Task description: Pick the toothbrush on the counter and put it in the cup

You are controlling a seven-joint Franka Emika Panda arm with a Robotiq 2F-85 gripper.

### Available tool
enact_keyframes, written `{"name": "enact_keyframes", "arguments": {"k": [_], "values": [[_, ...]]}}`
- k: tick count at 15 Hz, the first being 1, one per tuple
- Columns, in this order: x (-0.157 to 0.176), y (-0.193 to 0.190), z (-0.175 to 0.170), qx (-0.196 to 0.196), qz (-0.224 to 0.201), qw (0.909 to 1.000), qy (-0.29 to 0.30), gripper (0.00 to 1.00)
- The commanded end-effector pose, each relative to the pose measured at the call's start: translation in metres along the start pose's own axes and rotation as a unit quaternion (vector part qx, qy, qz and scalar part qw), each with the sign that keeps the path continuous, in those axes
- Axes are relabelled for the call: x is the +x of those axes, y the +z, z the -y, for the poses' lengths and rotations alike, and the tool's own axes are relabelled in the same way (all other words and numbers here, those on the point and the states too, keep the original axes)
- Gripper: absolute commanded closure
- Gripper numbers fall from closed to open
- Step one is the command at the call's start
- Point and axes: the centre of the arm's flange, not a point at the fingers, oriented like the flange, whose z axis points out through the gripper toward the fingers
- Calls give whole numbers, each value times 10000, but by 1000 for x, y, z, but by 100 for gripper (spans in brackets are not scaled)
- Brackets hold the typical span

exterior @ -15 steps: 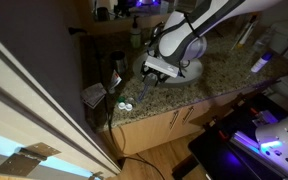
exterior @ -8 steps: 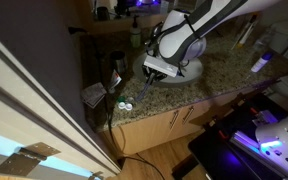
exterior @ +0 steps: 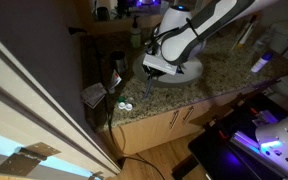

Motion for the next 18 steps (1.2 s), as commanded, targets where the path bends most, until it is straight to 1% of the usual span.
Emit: {"name": "enact_keyframes", "arguments": {"k": [1, 3, 4, 5, 7, 8, 9, 10, 11, 12, 13, 14, 16, 18], "values": [[-5, -84, 21, 178, -861, 9951, -462, 98], [-15, -129, 34, 435, -1359, 9867, -776, 98], [-25, -154, 41, 627, -1595, 9806, -949, 98], [-37, -178, 47, 880, -1799, 9737, -1089, 98], [-66, -227, 53, 1329, -2179, 9566, -1407, 98], [-35, -193, 60, 1075, -1944, 9674, -1213, 94], [-48, -216, 63, 1256, -2074, 9614, -1301, 94], [-57, -230, 63, 1360, -2125, 9581, -1357, 98], [-52, -225, 67, 1361, -2300, 9543, -1338, 98], [-48, -221, 73, 1511, -2510, 9458, -1399, 98], [-45, -216, 82, 1625, -2758, 9348, -1536, 98], [-41, -211, 91, 1660, -2951, 9263, -1651, 98], [-30, -201, 111, 1636, -3344, 9088, -1886, 98], [-29, -190, 137, 1570, -3657, 8931, -2097, 98]]}}
